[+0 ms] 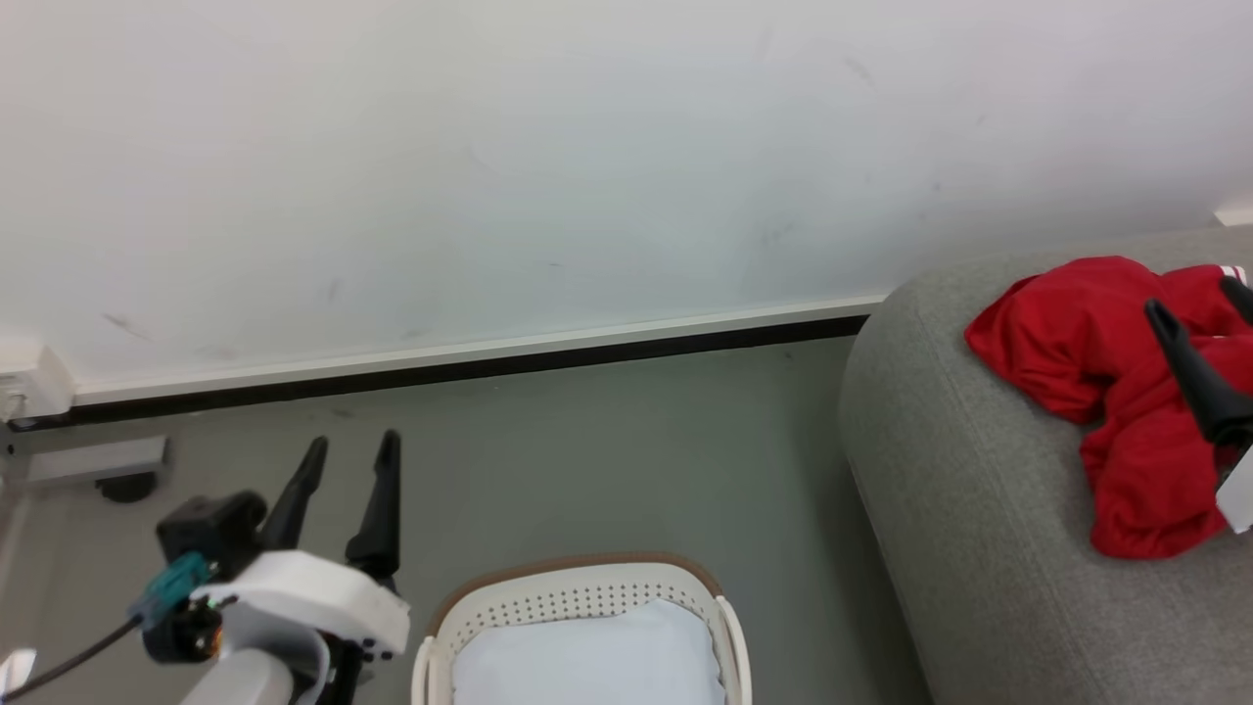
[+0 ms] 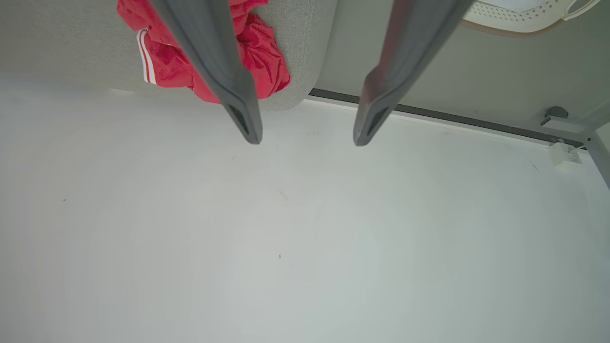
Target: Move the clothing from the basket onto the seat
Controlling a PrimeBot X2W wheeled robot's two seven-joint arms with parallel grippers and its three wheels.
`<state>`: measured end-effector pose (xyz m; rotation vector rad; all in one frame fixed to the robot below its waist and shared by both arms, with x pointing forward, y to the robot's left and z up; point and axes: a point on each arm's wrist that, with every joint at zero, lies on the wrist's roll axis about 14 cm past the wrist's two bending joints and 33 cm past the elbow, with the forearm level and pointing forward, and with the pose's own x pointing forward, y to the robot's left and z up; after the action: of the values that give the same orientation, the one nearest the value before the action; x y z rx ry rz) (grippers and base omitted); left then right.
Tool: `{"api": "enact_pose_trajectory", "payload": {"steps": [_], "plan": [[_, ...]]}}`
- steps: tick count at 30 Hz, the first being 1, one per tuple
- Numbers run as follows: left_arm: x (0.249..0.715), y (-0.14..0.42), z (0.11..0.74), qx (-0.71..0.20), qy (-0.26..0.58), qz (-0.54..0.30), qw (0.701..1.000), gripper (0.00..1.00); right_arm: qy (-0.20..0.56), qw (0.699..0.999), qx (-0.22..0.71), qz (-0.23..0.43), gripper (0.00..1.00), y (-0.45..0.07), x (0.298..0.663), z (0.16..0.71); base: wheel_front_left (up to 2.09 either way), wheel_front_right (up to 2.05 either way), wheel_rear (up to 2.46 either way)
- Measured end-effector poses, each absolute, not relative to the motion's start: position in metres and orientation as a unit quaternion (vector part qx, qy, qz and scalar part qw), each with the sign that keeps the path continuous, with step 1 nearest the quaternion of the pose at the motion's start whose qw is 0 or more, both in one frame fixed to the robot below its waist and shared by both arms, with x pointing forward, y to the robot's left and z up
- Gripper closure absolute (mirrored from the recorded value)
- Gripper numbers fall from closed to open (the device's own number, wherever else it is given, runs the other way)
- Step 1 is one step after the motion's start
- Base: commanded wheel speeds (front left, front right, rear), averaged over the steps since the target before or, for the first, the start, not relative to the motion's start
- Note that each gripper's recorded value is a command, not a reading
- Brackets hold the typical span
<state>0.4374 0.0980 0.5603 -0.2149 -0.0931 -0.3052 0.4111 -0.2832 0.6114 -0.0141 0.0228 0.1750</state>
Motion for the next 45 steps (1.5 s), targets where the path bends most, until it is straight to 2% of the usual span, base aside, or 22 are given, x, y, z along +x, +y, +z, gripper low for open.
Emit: {"api": "enact_pose_trajectory", "payload": {"steps": [9,14,24,34,45], "plan": [[0.408,0.146,0.547,-0.118,-0.052,-0.069,0.989,0.00,-0.065,0.993,0.033,0.096,0.00,-0.246,0.401,0.598,0.00,0.00,0.00],[0.393,0.163,0.543,-0.123,-0.062,-0.035,0.990,0.00,-0.067,0.991,0.060,0.095,0.00,-0.227,0.389,0.572,0.00,0.00,0.00],[0.379,0.160,0.535,-0.117,-0.073,-0.046,0.989,0.00,-0.052,0.986,0.137,0.080,0.00,-0.192,0.373,0.531,0.00,0.00,0.00],[0.378,0.151,0.507,-0.090,-0.037,-0.061,0.993,0.00,-0.056,0.989,0.126,0.054,0.00,-0.187,0.363,0.522,0.00,0.00,0.00],[0.382,0.151,0.504,-0.086,-0.034,-0.062,0.994,0.00,-0.051,0.989,0.128,0.053,0.00,-0.181,0.363,0.518,0.00,0.00,0.00]]}}
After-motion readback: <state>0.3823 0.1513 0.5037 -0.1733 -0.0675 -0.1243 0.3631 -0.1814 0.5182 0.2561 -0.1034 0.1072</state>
